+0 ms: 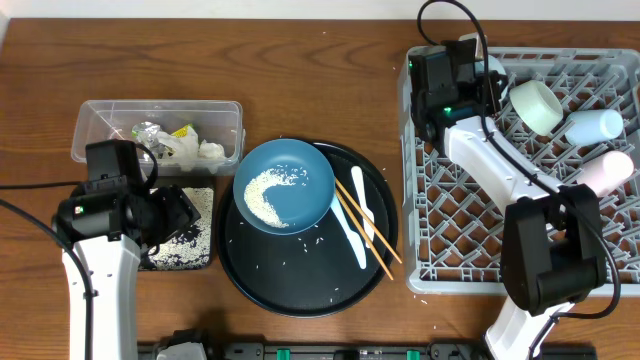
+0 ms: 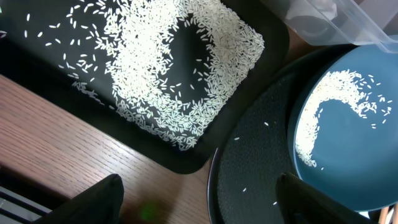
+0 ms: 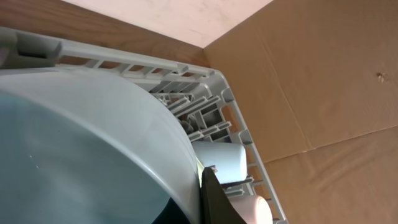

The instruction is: Sort waste into correct bins and load items into the dishwasher rack

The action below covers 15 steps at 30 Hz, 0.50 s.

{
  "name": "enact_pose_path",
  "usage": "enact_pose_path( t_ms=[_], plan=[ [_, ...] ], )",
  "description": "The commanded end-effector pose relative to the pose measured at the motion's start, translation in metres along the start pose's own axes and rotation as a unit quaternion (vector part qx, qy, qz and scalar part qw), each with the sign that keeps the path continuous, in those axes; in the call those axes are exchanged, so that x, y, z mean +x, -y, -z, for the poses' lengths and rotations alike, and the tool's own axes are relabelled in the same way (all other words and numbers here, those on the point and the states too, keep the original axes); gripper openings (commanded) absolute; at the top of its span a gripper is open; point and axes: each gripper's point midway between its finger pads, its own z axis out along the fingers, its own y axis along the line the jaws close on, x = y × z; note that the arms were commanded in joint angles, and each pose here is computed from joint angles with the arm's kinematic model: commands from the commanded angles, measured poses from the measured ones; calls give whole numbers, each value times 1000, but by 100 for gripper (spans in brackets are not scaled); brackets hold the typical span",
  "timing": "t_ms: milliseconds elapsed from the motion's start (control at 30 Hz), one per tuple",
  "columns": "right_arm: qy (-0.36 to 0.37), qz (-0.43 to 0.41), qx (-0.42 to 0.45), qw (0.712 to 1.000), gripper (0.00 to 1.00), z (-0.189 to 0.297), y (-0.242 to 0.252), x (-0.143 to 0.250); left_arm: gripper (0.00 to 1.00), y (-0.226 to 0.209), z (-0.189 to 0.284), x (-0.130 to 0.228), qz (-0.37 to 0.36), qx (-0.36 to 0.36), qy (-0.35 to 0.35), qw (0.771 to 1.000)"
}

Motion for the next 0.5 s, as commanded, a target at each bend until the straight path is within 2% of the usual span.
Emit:
enact_pose_path(
  t_ms=[0,133,267,467],
  plan=[
    [-19,16,21,999,1,-10,9,11,80,1,2,-3,3,4,2,1000],
    [-33,32,28,999,1,-15,13,19,80,1,3,-3,3,4,2,1000],
    [-38,4,70,997,1,-23,32,19,80,1,3,-3,3,4,2,1000],
    [-46,23,49,998,1,-26,26,25,80,2,3,-4,3,5,5,1000]
  ],
)
